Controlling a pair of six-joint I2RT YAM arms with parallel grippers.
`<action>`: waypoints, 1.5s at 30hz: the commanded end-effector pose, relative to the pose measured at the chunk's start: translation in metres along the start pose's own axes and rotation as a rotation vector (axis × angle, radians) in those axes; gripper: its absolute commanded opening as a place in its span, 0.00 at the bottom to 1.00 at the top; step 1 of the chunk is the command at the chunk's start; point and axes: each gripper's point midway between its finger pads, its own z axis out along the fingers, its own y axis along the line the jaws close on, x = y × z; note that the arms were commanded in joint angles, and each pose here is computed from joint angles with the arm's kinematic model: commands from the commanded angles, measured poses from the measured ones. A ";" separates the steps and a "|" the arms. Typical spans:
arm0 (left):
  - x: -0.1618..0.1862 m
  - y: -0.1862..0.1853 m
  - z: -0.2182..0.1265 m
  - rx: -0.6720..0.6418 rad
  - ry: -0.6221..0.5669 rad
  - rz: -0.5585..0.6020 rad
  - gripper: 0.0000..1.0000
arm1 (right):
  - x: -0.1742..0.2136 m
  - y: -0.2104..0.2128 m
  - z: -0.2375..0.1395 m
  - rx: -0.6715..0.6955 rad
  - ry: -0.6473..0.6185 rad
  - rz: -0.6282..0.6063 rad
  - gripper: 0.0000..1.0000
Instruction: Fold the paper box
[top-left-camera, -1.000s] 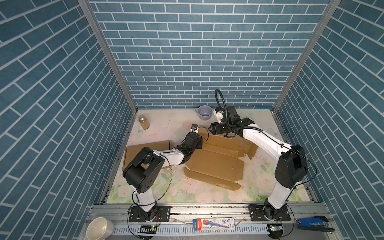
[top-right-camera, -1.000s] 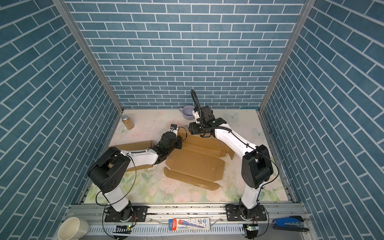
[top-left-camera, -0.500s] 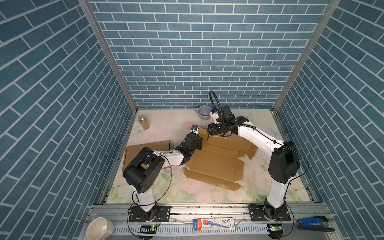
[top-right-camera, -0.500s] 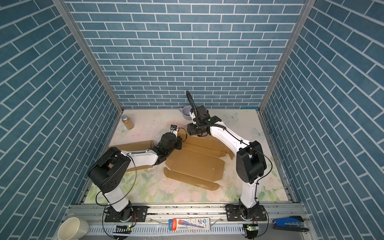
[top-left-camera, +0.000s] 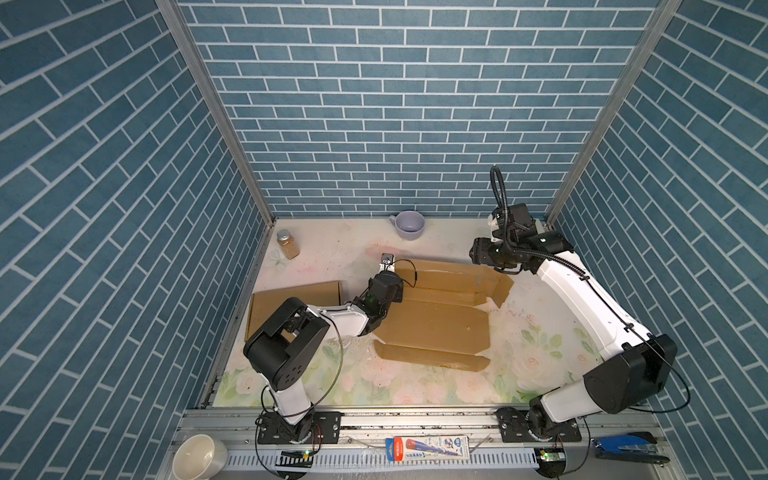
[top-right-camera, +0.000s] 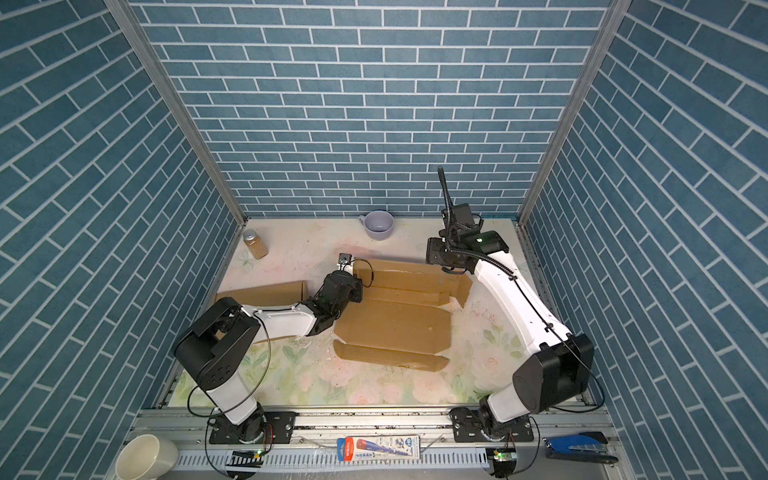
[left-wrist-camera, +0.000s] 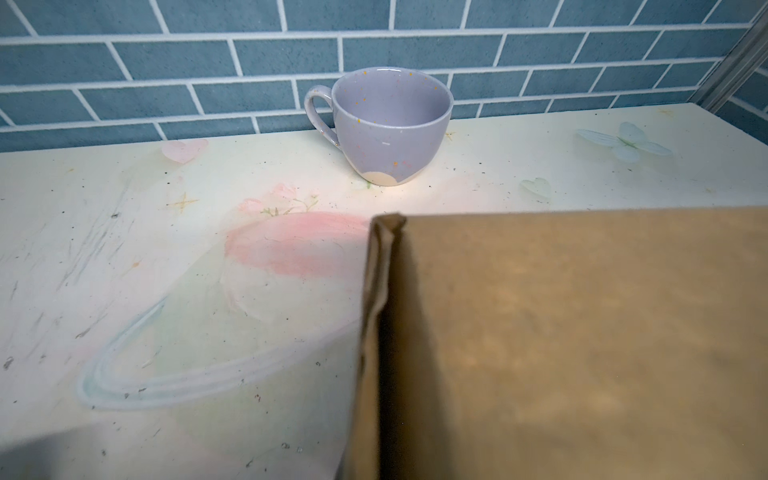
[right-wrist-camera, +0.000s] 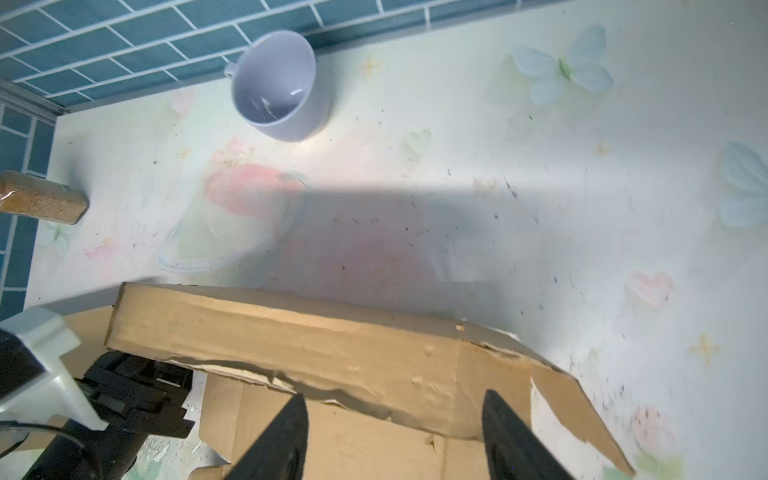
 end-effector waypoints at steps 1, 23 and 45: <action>0.010 0.005 -0.006 -0.031 0.023 0.016 0.00 | 0.039 -0.017 0.010 0.035 0.152 0.122 0.70; 0.020 -0.004 -0.002 -0.014 0.062 0.064 0.00 | 0.040 0.005 0.064 -0.298 0.260 0.319 0.48; 0.028 0.004 0.007 -0.064 0.184 0.154 0.00 | -0.011 -0.183 0.064 0.038 -0.015 0.253 0.52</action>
